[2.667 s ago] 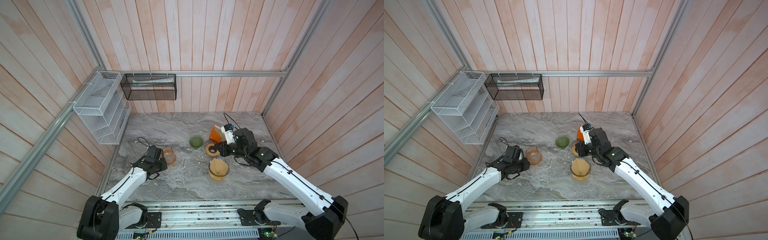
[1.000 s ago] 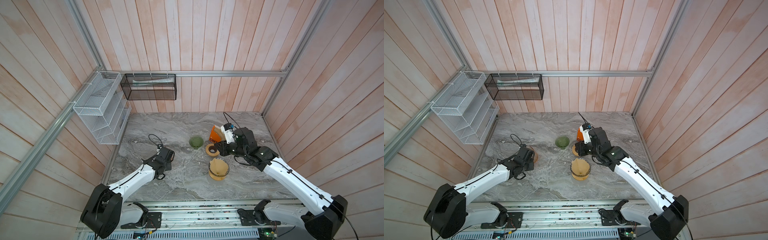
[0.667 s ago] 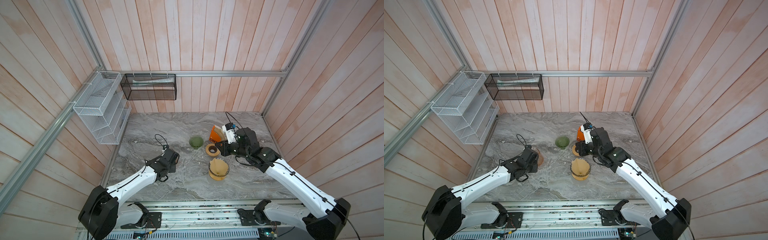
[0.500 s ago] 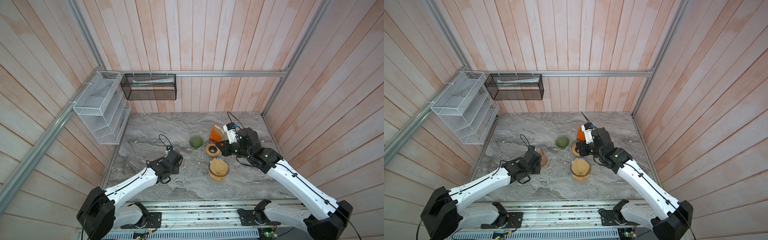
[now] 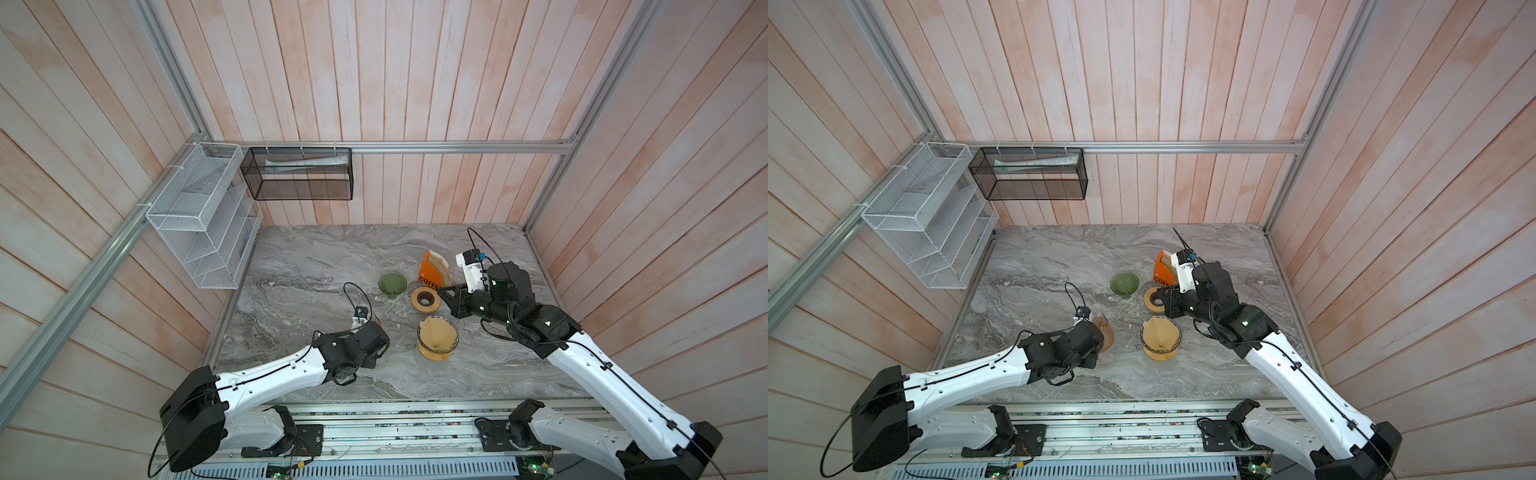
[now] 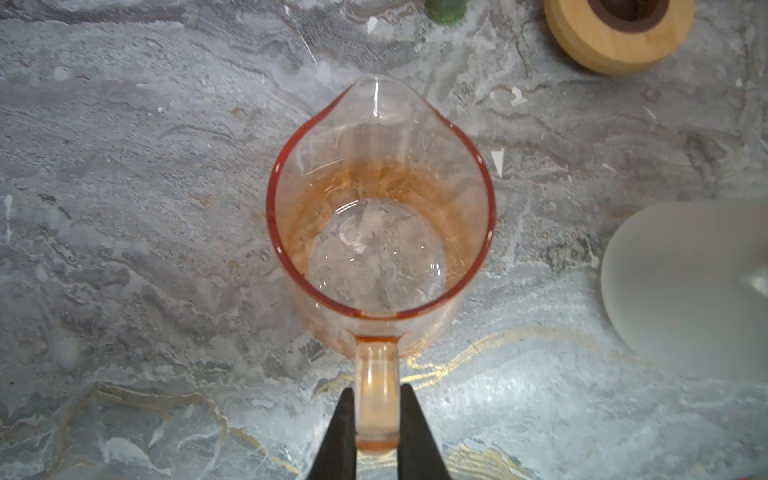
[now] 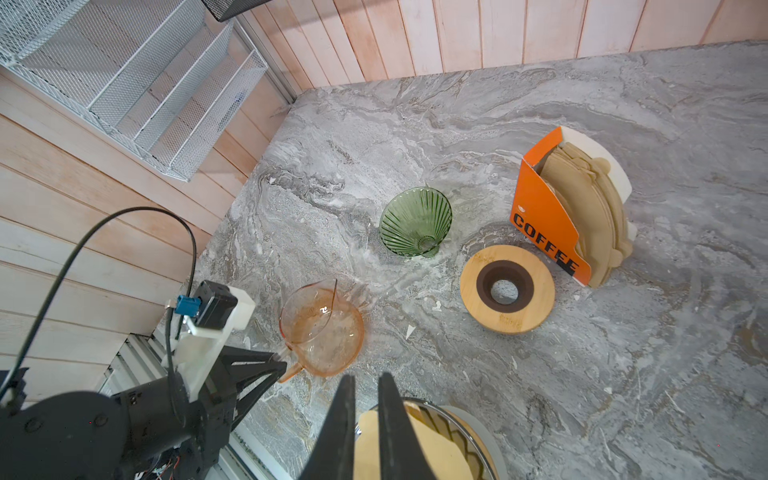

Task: Place the coffee filter in the dripper

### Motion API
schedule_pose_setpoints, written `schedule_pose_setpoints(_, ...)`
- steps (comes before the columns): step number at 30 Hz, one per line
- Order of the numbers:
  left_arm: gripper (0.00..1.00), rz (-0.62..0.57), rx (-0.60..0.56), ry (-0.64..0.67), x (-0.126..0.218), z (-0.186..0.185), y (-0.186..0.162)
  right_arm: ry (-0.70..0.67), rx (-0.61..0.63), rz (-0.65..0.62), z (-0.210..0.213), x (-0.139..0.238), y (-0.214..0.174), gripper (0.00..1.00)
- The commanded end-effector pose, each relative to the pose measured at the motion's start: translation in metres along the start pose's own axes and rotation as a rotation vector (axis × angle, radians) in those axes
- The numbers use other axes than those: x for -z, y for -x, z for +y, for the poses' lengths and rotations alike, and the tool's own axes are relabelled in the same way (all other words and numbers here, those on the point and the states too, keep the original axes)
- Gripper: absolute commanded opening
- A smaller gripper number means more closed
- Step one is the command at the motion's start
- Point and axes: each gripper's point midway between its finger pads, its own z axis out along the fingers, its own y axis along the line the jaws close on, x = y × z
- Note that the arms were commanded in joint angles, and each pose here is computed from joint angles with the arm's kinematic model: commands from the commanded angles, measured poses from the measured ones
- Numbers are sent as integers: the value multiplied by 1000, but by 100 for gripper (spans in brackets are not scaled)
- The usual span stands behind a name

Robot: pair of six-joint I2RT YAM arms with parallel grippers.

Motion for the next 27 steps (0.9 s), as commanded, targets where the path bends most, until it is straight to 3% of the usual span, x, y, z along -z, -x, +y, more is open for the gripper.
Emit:
schedule_pose_setpoints(1,1,-51,38,8,12,-11,9,-27,-28,11,-8,2,-8,14)
schedule_pose_setpoints(19,1,-47,-49,75,19,-36,-25,-13,-31,4,2,0,-11,14)
schedule_pose_setpoints(27,3,-49,-14,85,22,-29,-34,-5,-26,2,6,-2,-9,14)
